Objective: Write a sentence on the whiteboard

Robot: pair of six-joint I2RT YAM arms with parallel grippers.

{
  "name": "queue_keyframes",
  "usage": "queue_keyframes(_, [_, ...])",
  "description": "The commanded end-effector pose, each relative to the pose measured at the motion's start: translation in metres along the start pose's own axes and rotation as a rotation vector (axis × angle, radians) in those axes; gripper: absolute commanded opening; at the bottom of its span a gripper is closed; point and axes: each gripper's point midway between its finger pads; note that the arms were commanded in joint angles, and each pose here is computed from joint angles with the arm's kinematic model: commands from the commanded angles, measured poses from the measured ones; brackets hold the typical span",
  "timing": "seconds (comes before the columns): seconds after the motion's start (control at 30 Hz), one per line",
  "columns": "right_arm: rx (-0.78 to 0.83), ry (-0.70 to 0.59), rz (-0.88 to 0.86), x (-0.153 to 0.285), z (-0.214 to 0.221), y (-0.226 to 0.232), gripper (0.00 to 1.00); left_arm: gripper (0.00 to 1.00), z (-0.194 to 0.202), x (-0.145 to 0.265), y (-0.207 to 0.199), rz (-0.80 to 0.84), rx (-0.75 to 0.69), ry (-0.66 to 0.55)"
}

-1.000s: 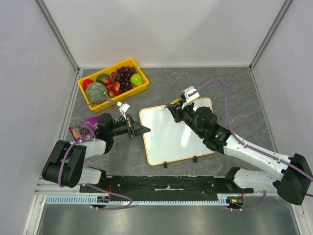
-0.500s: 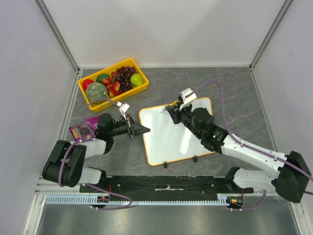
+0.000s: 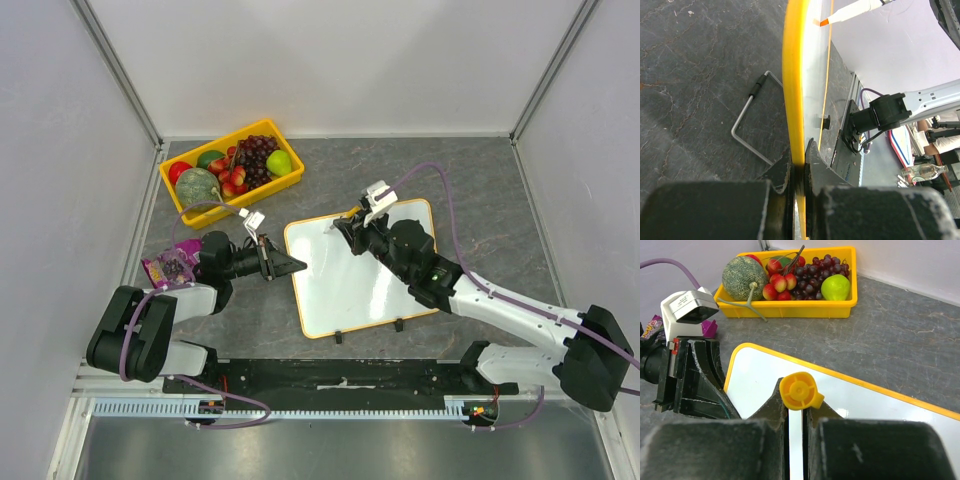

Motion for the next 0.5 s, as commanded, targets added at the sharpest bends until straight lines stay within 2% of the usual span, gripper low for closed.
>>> queue_keyframes(0.0, [0.008, 0.042, -0.009, -0.002, 0.014, 0.001, 0.00, 0.02, 0.024, 0.000, 0.010, -0.008, -0.104, 0.064])
queue_keyframes(0.47, [0.029, 0.095, 0.044, 0.010, 0.034, -0.015, 0.00, 0.02, 0.025, 0.000, 0.011, -0.009, -0.097, 0.066])
Point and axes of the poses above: each gripper's point midway between its finger pads, its own x axis back along the fingers, its own y axis along the line the jaws close on, z = x × y, and after that the axes turned 9 degrees about -x, right-handed
